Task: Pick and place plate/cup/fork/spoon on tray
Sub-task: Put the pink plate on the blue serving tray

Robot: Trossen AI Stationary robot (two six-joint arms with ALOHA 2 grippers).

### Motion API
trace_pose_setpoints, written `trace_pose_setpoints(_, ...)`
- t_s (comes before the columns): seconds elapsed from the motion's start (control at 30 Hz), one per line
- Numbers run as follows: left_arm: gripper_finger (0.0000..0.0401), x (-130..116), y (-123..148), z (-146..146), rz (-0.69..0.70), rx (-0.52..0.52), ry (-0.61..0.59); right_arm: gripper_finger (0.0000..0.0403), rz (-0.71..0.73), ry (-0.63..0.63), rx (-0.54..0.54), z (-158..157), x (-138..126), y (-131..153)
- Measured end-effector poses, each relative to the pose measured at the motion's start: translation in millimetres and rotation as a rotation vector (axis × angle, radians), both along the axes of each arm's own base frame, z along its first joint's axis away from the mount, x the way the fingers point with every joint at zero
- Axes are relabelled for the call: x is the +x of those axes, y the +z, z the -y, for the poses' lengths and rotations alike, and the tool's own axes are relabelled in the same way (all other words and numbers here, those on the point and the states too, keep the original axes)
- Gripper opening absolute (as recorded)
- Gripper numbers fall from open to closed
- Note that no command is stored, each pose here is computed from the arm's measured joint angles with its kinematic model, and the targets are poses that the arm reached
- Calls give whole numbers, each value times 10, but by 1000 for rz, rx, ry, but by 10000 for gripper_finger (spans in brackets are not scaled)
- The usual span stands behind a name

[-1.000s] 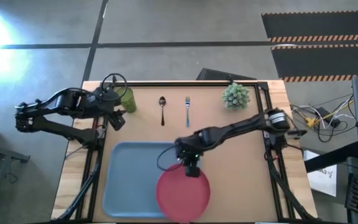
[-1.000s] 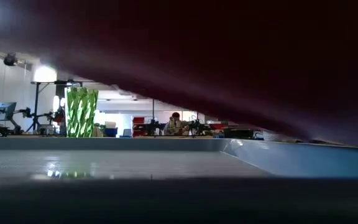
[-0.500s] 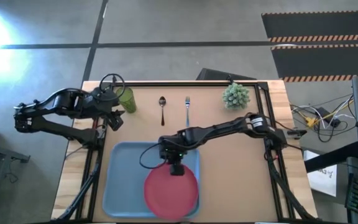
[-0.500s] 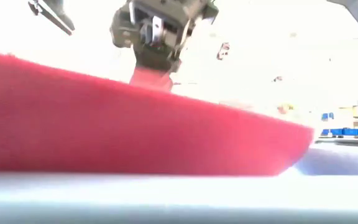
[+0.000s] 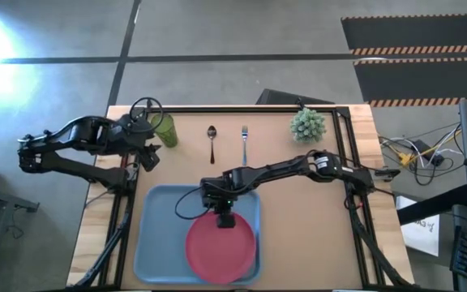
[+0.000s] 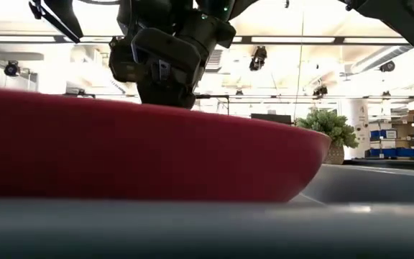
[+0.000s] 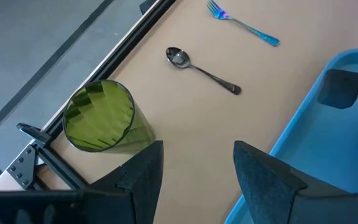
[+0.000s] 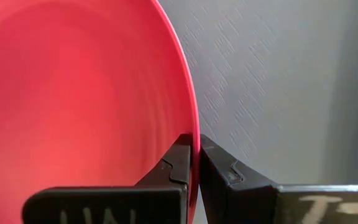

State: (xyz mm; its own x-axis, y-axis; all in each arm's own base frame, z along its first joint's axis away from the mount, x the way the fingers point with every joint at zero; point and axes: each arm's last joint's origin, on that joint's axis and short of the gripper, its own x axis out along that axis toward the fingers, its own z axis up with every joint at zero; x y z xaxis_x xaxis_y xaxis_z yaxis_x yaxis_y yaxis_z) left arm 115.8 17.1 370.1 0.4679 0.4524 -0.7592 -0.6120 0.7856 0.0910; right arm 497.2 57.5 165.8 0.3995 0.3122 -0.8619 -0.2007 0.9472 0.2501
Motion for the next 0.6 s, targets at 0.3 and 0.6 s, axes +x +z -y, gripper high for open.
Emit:
trace_pose_setpoints(0.3,178,12,-10,-1,-4,-2,2,27,9,-13,-10,4,0,27)
trace_pose_setpoints(0.6,178,18,-18,0,-5,-3,3,88,12,-5,-19,4,-1,26)
